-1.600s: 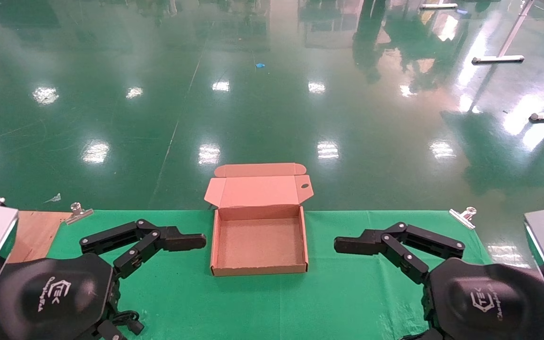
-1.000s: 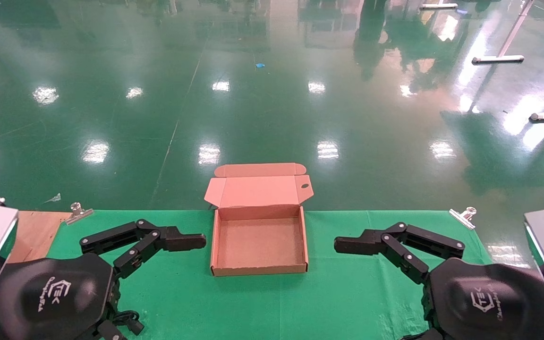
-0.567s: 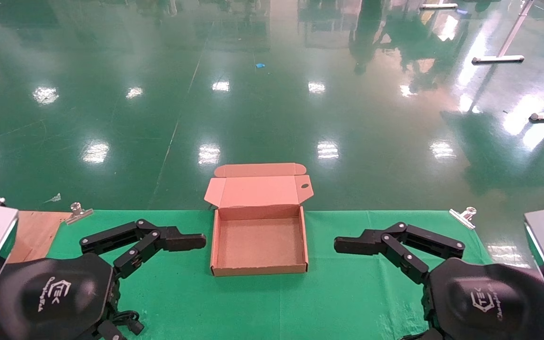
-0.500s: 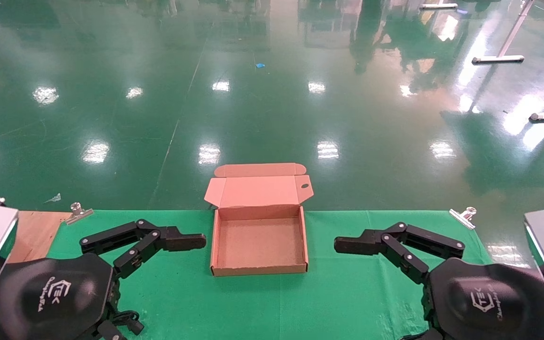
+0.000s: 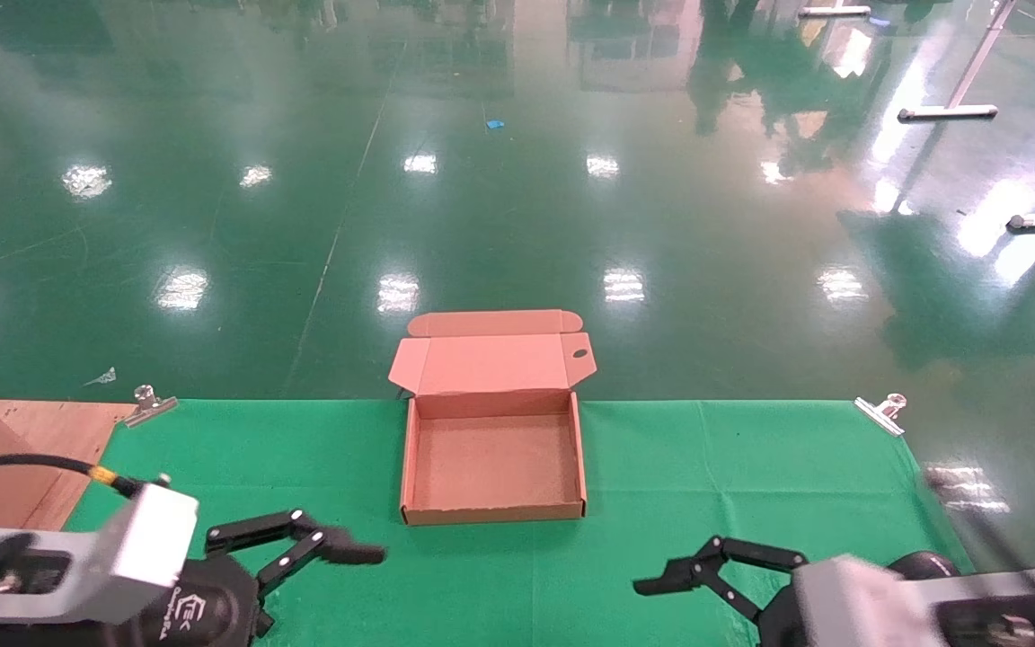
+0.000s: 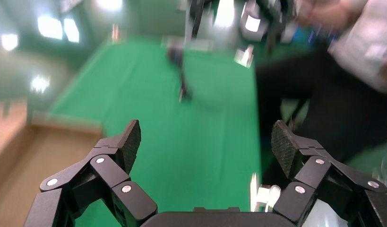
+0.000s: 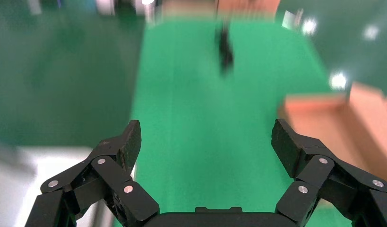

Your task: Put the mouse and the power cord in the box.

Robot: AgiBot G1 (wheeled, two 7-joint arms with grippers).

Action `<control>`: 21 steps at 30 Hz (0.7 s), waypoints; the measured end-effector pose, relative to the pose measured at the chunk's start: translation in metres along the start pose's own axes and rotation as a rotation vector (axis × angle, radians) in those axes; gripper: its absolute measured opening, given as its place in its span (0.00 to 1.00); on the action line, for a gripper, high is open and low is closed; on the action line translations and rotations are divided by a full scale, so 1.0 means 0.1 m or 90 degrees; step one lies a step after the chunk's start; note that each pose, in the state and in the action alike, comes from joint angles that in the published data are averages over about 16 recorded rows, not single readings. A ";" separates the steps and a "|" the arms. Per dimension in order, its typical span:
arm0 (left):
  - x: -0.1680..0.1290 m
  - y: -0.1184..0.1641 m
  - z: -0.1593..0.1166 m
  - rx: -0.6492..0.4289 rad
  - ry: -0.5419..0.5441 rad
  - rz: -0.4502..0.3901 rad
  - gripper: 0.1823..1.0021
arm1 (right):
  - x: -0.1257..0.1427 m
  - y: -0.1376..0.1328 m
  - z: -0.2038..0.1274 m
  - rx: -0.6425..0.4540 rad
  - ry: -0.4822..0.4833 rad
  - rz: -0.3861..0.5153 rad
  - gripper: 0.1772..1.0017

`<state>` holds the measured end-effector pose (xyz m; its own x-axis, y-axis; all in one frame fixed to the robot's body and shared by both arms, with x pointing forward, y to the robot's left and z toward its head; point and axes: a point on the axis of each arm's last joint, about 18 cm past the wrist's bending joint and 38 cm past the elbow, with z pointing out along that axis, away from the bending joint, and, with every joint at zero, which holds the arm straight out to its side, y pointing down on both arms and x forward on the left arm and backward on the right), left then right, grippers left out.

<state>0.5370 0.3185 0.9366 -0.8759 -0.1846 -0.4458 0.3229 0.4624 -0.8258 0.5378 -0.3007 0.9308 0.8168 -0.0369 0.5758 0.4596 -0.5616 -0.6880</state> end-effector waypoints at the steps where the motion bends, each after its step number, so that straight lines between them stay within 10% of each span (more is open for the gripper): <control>1: -0.05 0.07 0.00 -0.027 -0.003 -0.001 1.00 | 0.03 0.06 0.03 -0.029 -0.006 -0.014 1.00; 21: -1.08 1.31 -0.26 -0.495 -0.116 0.048 1.00 | 0.75 0.96 0.19 -0.429 -0.123 -0.251 1.00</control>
<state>0.6642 0.4216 0.8856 -0.7681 -0.2368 -0.5950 -0.0226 0.9386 -0.3444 0.6499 -0.3420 0.8991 0.7126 0.3778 0.5912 0.4680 -0.8837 0.0006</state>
